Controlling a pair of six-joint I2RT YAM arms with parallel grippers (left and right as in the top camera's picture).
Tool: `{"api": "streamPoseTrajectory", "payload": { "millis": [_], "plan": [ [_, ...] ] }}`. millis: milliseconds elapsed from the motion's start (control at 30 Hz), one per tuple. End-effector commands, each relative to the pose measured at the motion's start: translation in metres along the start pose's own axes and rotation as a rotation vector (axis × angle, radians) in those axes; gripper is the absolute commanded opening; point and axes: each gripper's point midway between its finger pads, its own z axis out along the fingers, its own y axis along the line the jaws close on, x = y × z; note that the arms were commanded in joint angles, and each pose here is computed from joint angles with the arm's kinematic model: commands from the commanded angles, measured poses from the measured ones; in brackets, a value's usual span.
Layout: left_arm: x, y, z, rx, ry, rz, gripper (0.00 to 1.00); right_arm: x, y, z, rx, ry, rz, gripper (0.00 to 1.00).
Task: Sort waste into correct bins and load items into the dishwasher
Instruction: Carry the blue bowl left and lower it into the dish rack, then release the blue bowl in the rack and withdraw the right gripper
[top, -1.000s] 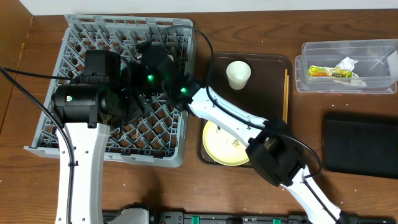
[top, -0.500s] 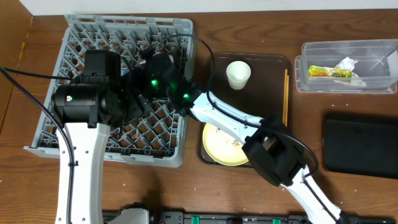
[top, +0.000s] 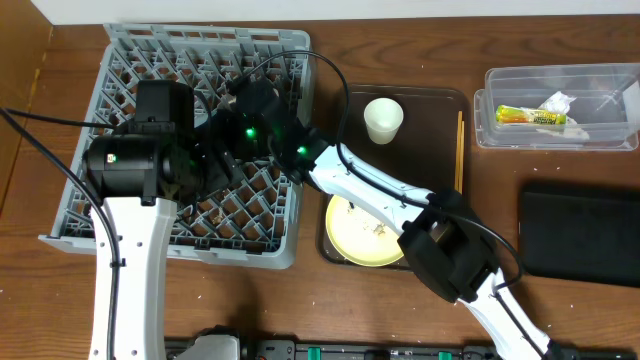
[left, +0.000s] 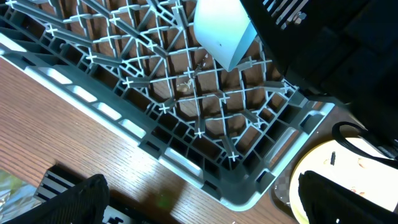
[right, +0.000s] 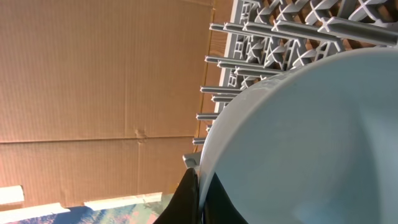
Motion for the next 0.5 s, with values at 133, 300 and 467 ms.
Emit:
{"api": "streamPoseTrajectory", "payload": {
  "millis": [133, 300, 467],
  "plan": [
    [-0.001, 0.003, 0.001, -0.016, -0.002, 0.009, 0.98, 0.013, -0.045, 0.006, 0.093, 0.053, 0.007, 0.03],
    [-0.001, 0.003, 0.001, -0.016, -0.002, 0.009, 0.98, 0.003, -0.032, -0.006, 0.089, 0.032, -0.037, 0.14],
    [-0.001, 0.003, 0.001, -0.016, -0.002, 0.009, 0.98, -0.006, -0.021, -0.019, 0.099, 0.017, -0.055, 0.2]
  ]
}}
